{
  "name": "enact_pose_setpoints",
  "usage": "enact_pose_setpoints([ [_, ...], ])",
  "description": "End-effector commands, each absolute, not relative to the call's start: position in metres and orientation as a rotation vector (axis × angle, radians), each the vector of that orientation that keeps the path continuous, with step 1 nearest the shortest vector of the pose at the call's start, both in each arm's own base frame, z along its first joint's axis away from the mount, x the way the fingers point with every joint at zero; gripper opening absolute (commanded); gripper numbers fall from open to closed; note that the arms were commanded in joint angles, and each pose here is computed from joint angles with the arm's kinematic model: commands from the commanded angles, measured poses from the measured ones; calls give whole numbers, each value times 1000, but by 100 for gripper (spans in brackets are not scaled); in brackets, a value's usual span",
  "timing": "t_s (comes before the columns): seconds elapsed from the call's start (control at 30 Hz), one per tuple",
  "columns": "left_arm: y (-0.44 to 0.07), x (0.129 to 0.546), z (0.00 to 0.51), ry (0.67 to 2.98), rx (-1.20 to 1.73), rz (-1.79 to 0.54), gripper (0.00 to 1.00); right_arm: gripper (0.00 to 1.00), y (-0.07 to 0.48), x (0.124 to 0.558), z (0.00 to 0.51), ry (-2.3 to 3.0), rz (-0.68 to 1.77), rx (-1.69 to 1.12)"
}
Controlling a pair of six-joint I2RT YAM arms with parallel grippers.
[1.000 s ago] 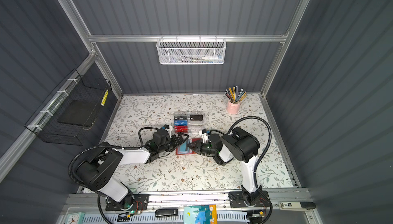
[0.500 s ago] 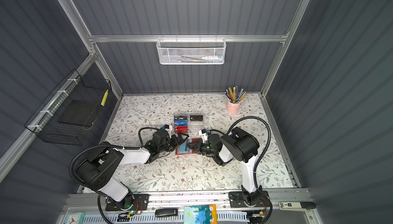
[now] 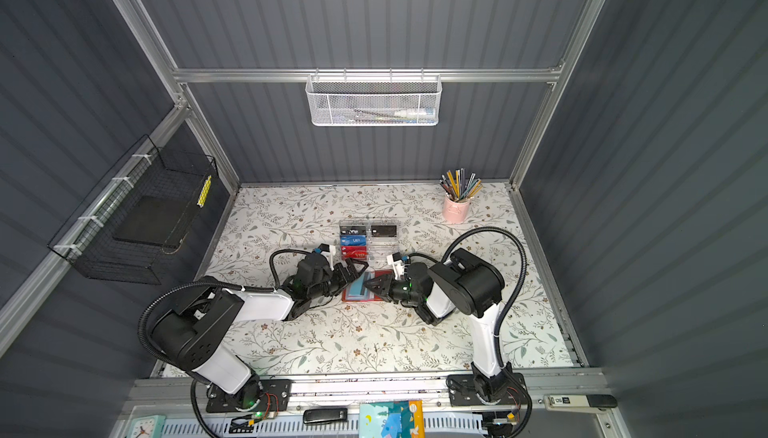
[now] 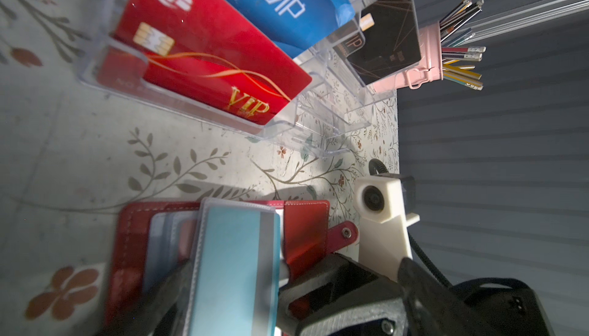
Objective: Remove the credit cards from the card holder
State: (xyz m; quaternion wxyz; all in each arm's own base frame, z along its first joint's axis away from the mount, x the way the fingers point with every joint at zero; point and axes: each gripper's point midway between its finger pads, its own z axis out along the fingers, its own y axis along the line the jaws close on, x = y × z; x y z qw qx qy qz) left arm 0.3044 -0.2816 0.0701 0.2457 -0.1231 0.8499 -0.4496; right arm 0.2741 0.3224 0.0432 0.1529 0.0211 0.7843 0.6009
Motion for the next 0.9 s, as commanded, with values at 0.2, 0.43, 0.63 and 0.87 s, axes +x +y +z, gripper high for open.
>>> enact_pose_setpoints([
  [0.2, -269, 264, 10, 2577, -427, -1149, 100, 29, 338, 280, 62, 2156, 1750, -6],
  [0.43, -268, 261, 4, 2582, -445, -1156, 100, 29, 341, 283, 65, 2147, 1745, -3],
  [0.63, -267, 261, 6, 2577, -448, -1153, 100, 29, 344, 285, 64, 2150, 1738, 4],
  [0.87, -266, 261, 8, 2578, -442, -1148, 100, 28, 346, 288, 61, 2156, 1721, 21],
])
